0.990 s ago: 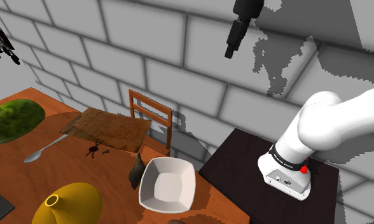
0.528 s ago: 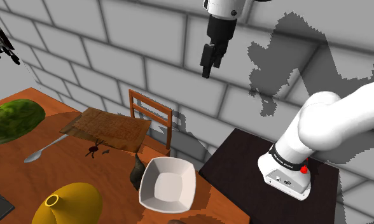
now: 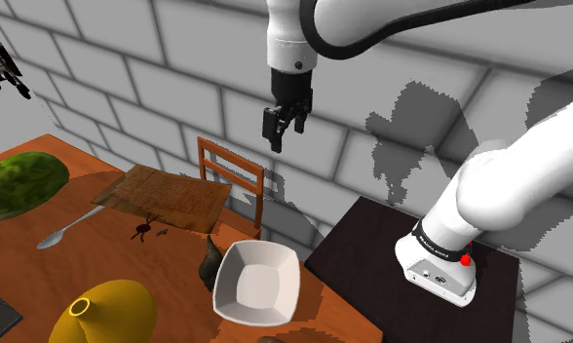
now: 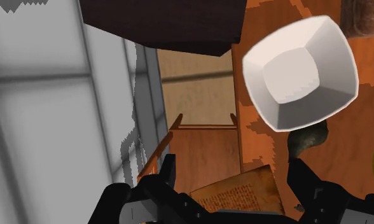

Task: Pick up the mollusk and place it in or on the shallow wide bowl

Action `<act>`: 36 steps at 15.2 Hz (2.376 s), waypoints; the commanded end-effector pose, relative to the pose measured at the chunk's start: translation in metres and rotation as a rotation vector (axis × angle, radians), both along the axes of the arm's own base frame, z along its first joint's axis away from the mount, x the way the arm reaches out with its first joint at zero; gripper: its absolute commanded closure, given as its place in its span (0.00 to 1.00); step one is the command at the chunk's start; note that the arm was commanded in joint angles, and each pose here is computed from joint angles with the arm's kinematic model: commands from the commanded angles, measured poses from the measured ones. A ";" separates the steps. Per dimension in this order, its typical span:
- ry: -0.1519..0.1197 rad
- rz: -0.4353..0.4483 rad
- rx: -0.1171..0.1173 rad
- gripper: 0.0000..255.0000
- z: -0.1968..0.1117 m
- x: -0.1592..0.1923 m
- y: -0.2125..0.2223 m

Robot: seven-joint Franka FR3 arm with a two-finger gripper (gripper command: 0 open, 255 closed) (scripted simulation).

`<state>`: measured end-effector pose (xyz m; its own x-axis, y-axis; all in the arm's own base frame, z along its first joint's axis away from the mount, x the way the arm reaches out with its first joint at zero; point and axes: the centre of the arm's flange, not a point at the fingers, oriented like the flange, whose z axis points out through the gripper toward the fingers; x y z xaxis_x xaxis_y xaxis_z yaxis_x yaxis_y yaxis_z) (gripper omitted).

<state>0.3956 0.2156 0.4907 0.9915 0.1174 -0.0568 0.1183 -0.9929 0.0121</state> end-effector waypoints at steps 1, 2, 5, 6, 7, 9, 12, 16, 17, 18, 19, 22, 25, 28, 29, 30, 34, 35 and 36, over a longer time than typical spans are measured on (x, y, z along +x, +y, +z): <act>0.013 -0.017 -0.011 0.00 -0.019 0.007 0.021; 0.020 -0.025 -0.016 0.00 -0.028 0.012 0.030; 0.040 -0.048 -0.033 0.00 -0.055 0.027 0.059; 0.046 -0.055 -0.039 0.00 -0.065 0.032 0.068; 0.053 -0.063 -0.045 0.00 -0.074 0.037 0.078; 0.066 -0.078 -0.056 0.00 -0.093 0.048 0.096; 0.086 -0.101 -0.073 0.00 -0.122 0.063 0.123; 0.113 -0.132 -0.096 0.00 -0.162 0.083 0.157; 0.119 -0.140 -0.102 0.00 -0.173 0.088 0.165; 0.126 -0.148 -0.107 0.00 -0.183 0.093 0.174; 0.132 -0.155 -0.113 0.00 -0.193 0.098 0.182; 0.152 -0.178 -0.130 0.00 -0.225 0.113 0.206; 0.166 -0.194 -0.142 0.00 -0.247 0.124 0.222; 0.166 -0.194 -0.142 0.00 -0.263 0.120 0.220; 0.166 -0.194 -0.142 0.00 -0.268 0.119 0.219; 0.166 -0.194 -0.142 0.00 -0.273 0.118 0.218; 0.166 -0.194 -0.142 0.00 -0.286 0.115 0.216; 0.166 -0.194 -0.142 0.00 -0.286 0.115 0.216; 0.166 -0.194 -0.142 0.00 -0.286 0.115 0.216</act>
<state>0.5103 0.4320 0.2051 0.9703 -0.0945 -0.2226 -0.0619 -0.9869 0.1490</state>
